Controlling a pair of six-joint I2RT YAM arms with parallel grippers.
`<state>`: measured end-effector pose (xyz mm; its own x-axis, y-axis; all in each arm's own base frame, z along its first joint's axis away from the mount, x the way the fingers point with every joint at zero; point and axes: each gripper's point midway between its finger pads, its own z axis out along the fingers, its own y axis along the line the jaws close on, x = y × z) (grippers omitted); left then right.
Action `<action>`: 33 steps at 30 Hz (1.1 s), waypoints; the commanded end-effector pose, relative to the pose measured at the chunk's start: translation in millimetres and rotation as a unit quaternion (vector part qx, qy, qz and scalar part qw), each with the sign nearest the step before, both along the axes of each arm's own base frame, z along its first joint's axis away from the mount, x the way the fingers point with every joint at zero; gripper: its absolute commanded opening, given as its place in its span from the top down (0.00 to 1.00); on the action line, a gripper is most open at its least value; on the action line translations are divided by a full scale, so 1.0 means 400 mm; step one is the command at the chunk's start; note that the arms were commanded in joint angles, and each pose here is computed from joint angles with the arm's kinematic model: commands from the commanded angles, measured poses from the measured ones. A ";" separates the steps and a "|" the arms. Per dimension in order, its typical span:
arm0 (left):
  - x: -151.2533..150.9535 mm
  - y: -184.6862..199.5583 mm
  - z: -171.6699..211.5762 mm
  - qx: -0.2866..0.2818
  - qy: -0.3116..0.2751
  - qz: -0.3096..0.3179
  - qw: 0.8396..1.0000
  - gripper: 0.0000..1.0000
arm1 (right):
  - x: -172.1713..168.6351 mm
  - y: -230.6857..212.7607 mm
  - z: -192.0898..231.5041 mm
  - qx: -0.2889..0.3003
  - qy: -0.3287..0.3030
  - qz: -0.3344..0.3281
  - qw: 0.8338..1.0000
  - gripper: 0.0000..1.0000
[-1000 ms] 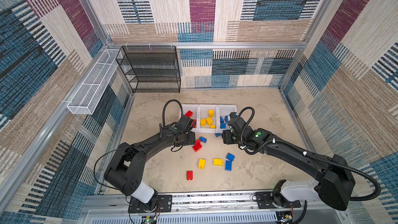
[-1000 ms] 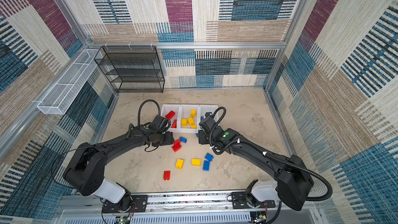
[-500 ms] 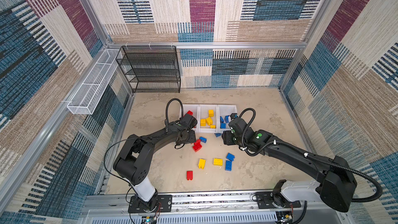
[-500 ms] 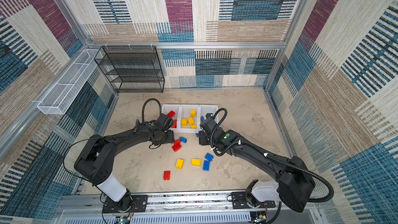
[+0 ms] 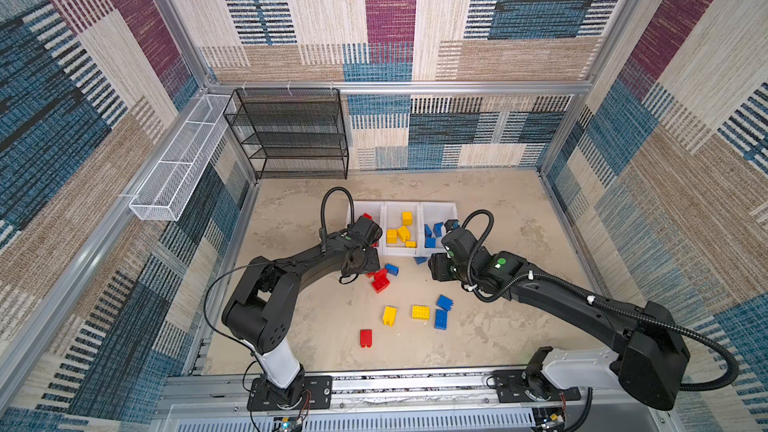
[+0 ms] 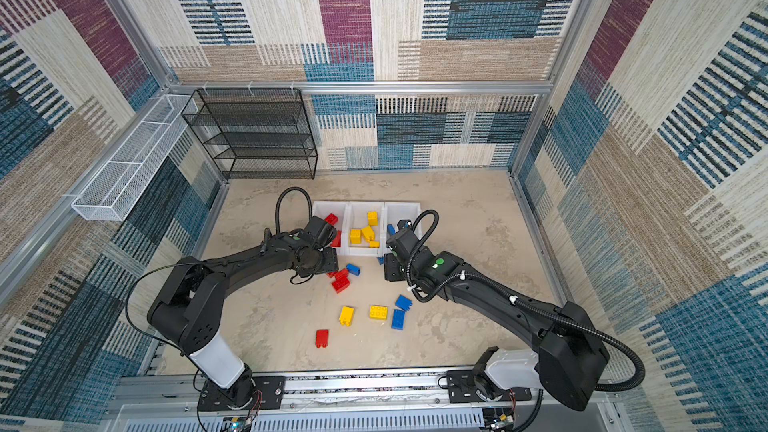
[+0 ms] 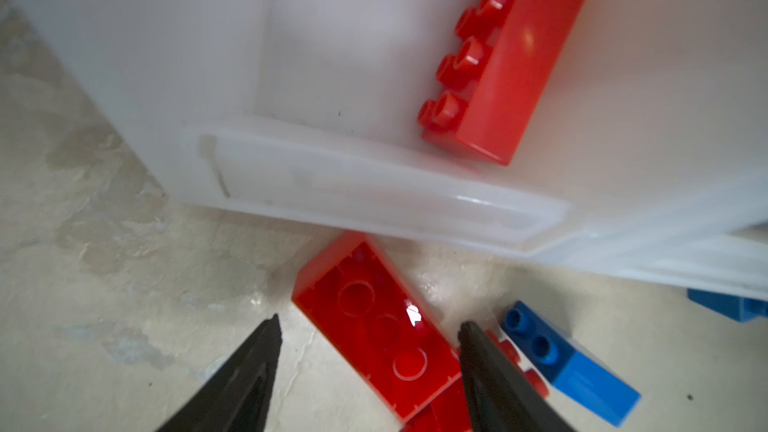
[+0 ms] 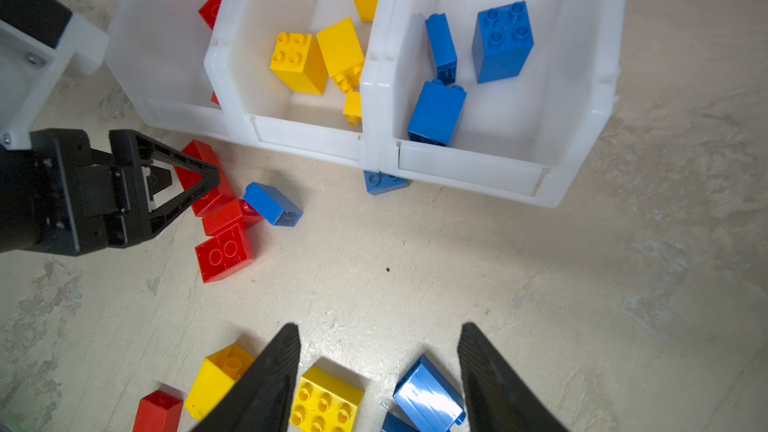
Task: Sort the legos into containers by color
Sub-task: 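Close the left gripper on the red brick by the bin front, then lift the red brick into the red compartment and open the left gripper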
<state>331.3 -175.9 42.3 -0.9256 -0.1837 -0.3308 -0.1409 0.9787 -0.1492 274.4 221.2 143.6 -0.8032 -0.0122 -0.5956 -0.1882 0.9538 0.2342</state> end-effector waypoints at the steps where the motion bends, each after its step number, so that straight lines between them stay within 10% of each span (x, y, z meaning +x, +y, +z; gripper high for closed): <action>1: 0.015 0.001 -0.001 -0.001 -0.005 0.017 1.000 0.30 | 0.005 0.007 0.006 0.012 -0.004 -0.004 1.000 0.36; 16: -0.014 0.053 -0.033 0.021 0.007 0.022 0.999 0.40 | 0.001 0.006 -0.001 0.020 0.000 -0.011 1.000 0.37; 33: -0.046 0.066 -0.046 0.007 0.018 0.009 1.000 0.80 | -0.008 -0.003 0.001 0.028 0.000 -0.019 0.999 0.38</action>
<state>321.6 -147.0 25.3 -0.9214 -0.2125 -0.3255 -0.1843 0.9760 -0.1156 267.9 217.5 138.8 -0.8141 0.0214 -0.5803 -0.1617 0.9515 0.2619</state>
